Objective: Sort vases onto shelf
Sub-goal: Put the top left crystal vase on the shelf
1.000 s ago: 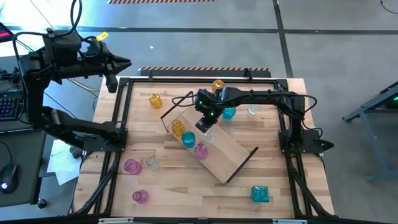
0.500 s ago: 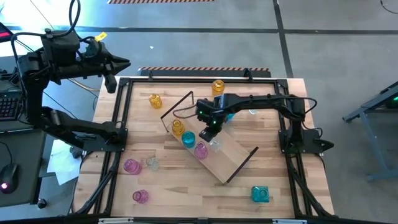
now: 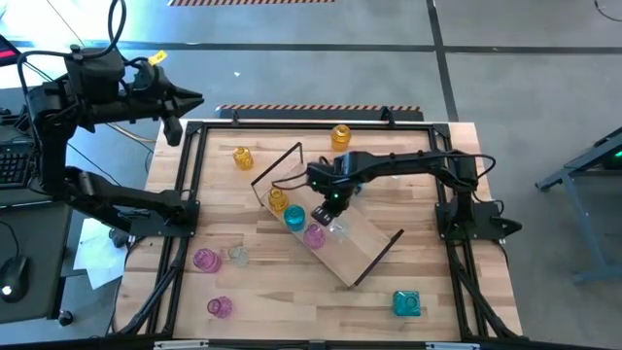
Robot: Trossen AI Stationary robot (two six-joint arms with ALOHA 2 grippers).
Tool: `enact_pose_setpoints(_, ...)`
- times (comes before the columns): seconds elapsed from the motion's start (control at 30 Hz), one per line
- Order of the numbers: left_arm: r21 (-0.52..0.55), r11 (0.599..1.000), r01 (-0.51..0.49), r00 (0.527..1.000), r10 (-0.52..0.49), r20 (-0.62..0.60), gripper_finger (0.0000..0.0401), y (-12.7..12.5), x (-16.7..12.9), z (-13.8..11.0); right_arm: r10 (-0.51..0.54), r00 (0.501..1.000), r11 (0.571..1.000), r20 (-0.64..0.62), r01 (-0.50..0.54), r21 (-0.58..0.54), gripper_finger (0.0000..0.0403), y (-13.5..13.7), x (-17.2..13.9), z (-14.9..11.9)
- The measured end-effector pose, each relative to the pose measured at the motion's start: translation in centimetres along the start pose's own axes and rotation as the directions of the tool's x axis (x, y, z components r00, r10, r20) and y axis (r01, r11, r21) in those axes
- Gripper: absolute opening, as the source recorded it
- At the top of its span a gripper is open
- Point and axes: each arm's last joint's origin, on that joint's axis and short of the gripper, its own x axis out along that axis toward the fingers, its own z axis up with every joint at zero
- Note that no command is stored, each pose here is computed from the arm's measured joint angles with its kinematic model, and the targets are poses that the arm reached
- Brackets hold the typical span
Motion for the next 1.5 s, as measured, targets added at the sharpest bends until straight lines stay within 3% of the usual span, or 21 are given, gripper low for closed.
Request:
enact_pose_setpoints(0.2,0.001,1.000,0.003,1.000,-0.003,-0.025,0.0037,0.0,-0.3,-0.4,-0.074,0.996,0.996,-0.046,0.076,0.043,0.0000,-0.5,-0.2,-0.7)
enact_pose_setpoints(0.5,0.000,1.000,0.001,1.000,-0.001,-0.016,0.0037,0.0,-0.9,-0.6,-0.089,0.995,0.993,-0.053,0.092,0.070,0.0000,0.1,-0.6,-1.7)
enact_pose_setpoints(0.83,-0.001,1.000,0.000,1.000,0.000,-0.009,0.0037,0.0,-1.2,-0.7,-0.282,0.959,0.947,0.033,0.273,0.168,0.0000,-0.3,-3.1,-3.4)
enact_pose_setpoints(1.03,-0.001,1.000,0.000,1.000,0.000,-0.010,0.0037,0.0,-1.2,-0.7,-0.307,0.952,0.930,-0.005,0.301,0.211,0.0000,-0.5,-4.3,-4.5)
enact_pose_setpoints(1.5,-0.001,1.000,-0.002,1.000,0.002,0.009,0.0037,-0.1,-2.3,-1.1,-0.274,0.962,0.941,0.005,0.267,0.210,0.0000,1.2,-3.6,-5.6)
